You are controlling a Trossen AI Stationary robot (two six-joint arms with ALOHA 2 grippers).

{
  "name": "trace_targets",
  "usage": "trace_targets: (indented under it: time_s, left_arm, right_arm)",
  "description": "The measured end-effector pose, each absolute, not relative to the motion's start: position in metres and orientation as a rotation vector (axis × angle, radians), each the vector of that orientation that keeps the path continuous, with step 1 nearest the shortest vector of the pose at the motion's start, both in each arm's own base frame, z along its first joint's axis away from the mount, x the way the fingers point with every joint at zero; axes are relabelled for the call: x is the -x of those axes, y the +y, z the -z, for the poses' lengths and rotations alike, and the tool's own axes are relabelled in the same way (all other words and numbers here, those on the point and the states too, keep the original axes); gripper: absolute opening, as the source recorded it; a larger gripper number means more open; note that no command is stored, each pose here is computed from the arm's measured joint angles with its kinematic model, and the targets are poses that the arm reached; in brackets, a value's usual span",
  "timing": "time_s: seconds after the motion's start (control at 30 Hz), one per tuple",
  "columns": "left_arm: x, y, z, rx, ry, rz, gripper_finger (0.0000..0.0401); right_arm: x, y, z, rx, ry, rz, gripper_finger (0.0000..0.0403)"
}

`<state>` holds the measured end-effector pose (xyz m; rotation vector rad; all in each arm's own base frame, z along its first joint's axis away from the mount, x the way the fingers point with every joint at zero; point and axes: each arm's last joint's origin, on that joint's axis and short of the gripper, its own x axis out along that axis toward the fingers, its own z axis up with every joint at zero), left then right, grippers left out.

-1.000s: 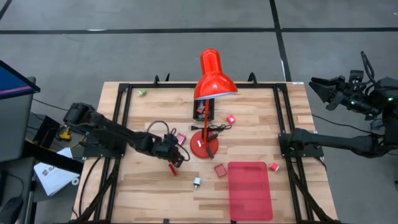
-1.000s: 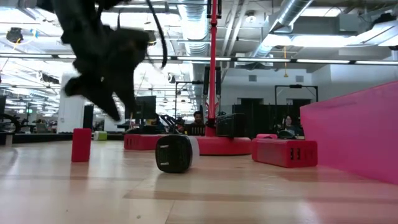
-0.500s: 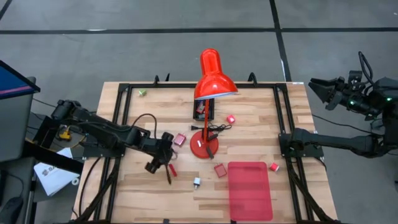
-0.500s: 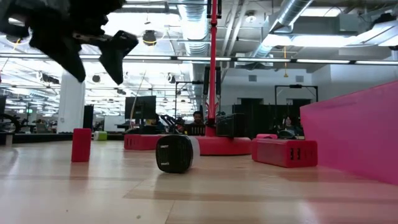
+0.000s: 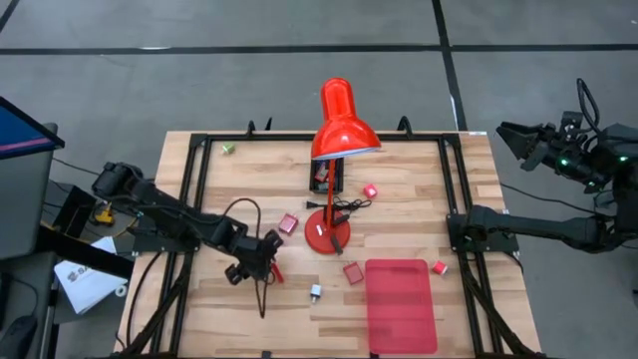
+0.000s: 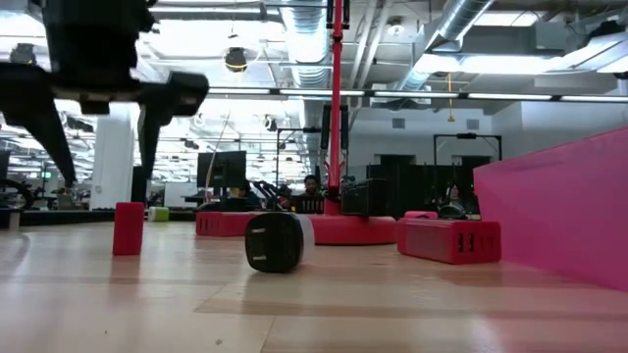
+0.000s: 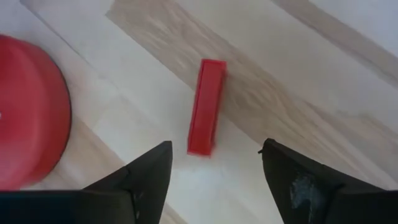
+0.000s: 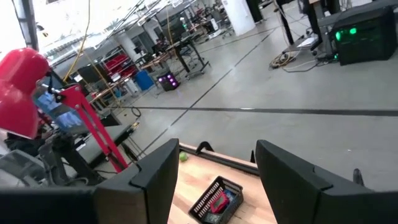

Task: Pick & Place Office items
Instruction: Put the red digital timer into the black bin

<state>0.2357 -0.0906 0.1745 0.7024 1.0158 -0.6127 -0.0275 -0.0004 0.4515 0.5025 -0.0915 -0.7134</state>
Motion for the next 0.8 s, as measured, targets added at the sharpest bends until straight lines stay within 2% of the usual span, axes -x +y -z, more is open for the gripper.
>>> trace_targets:
  time_s: [0.2, 0.8]
  left_arm:
    - [-0.237, -0.089, -0.164, -0.707, 0.978, 0.572, 0.0224]
    - [-0.233, -0.08, -0.147, -0.684, 0.95, 0.538, 0.0223]
  right_arm:
    - [0.028, -0.001, -0.452, -0.517, -0.102, 0.729, 0.0207]
    - [0.028, -0.001, -0.451, -0.518, -0.095, 0.731, 0.0207]
